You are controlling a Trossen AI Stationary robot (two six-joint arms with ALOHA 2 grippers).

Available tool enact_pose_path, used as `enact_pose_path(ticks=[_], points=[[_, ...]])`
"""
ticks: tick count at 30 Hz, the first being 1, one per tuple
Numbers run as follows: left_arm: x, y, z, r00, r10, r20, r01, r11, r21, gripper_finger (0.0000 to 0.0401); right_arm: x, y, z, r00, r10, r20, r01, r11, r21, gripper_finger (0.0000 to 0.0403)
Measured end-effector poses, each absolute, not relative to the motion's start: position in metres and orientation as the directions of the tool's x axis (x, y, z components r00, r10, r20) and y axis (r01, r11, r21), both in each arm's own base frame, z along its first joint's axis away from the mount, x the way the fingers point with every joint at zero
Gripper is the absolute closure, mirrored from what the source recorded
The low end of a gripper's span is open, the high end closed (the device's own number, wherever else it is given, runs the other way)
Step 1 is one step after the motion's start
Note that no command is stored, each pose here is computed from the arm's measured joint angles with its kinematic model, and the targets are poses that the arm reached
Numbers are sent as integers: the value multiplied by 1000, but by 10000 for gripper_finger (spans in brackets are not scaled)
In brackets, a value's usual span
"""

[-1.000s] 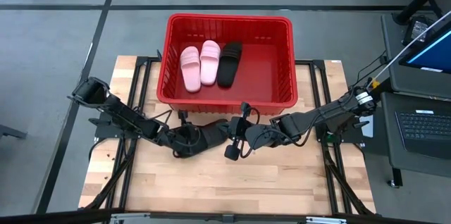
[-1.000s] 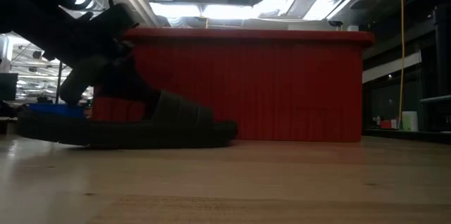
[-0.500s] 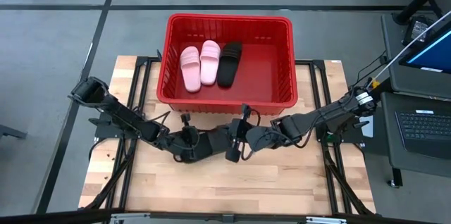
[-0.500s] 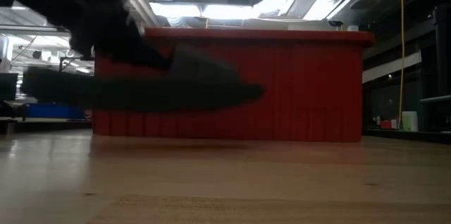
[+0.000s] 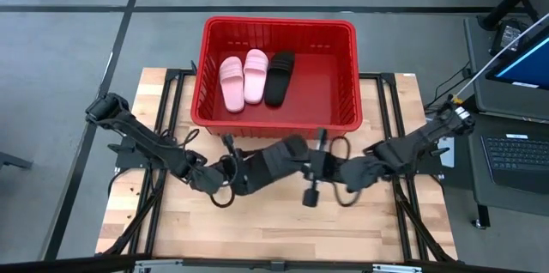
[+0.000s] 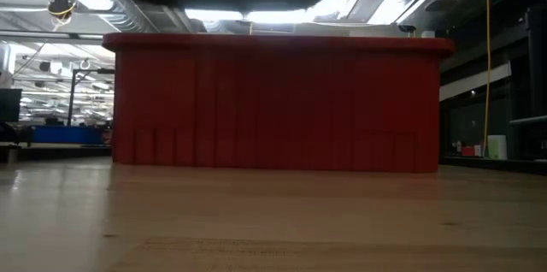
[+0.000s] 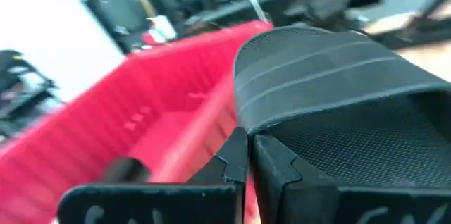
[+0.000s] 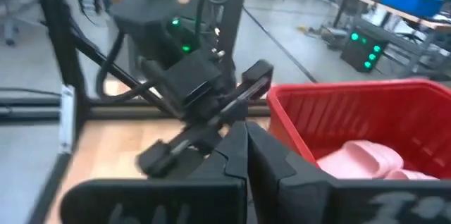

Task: Pick and place slides into bin
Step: Put the black slide into the red bin

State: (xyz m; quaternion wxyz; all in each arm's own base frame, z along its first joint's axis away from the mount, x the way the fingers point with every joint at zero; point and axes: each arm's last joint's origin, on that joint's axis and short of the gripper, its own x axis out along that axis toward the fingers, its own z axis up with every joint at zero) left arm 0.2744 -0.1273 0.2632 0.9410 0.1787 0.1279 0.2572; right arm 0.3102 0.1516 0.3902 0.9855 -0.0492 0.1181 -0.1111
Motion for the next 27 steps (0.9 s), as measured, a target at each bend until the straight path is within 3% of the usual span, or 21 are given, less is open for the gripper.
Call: enact_pose_path(ticks=[4, 11, 21, 27], points=[[280, -126, 294, 757, 647, -88, -549, 704, 451, 398, 294, 158, 403, 954, -241, -179, 217, 966, -141, 397], [283, -108, 325, 468, 884, -4, -776, 413, 476, 398, 291, 165, 411, 924, -372, -85, 345, 910, -232, 397], [289, -90, 328, 412, 911, -3, -824, 374, 425, 398, 306, 155, 412, 905, -425, -36, 400, 876, -269, 391], [290, -88, 328, 422, 907, -6, -815, 382, 436, 398, 325, 148, 400, 885, -463, -39, 432, 851, -299, 335]])
